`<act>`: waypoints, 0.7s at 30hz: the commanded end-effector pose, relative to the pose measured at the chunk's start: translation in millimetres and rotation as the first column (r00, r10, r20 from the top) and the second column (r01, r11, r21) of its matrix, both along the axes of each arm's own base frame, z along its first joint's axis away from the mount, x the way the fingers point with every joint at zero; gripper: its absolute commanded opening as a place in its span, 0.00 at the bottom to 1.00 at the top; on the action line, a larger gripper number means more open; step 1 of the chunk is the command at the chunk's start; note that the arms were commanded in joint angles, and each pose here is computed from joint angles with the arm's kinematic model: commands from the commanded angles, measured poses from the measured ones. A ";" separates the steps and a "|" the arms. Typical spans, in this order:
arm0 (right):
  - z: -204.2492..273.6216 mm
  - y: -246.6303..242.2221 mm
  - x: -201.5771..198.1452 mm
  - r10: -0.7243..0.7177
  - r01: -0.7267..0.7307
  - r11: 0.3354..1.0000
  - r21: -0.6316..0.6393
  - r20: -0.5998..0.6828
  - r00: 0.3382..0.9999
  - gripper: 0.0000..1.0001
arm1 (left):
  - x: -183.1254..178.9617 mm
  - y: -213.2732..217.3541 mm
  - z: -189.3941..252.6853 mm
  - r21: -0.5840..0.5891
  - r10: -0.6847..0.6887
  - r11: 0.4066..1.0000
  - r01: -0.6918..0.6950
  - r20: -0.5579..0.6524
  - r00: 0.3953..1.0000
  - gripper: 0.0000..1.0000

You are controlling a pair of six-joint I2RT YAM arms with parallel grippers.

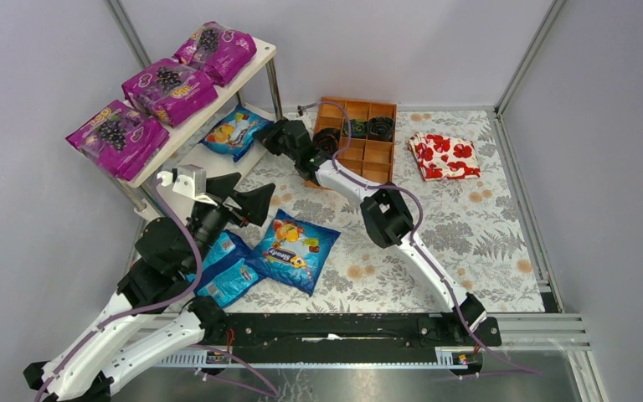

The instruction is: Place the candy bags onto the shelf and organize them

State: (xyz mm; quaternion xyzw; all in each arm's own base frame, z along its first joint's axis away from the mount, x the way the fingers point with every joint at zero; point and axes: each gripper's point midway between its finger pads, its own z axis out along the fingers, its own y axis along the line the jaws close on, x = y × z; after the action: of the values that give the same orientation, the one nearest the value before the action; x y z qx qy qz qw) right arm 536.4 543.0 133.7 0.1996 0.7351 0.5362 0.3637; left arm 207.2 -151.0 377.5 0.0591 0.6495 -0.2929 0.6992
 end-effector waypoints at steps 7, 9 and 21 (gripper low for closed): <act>66.5 -6.3 9.5 -0.034 0.034 0.999 0.003 0.146 0.989 0.40 | 7.5 2.2 1.5 0.000 0.041 0.999 -0.041 0.026 0.999 0.96; 75.2 -11.3 -0.4 0.027 -0.020 0.999 -0.045 0.145 0.989 0.43 | 9.7 0.9 -1.7 0.007 0.044 0.999 -0.044 0.022 0.999 0.96; 88.6 -143.1 -164.4 0.276 -0.195 0.881 -0.431 0.135 0.952 0.82 | 18.7 8.3 -15.3 0.019 0.099 0.995 -0.099 0.005 0.995 0.96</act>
State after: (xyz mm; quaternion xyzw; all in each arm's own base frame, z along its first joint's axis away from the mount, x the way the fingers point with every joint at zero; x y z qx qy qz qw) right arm 422.4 445.6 174.0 0.0520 0.8313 0.4264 0.3527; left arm 221.3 -150.2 352.8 0.0536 0.6691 -0.2573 0.6951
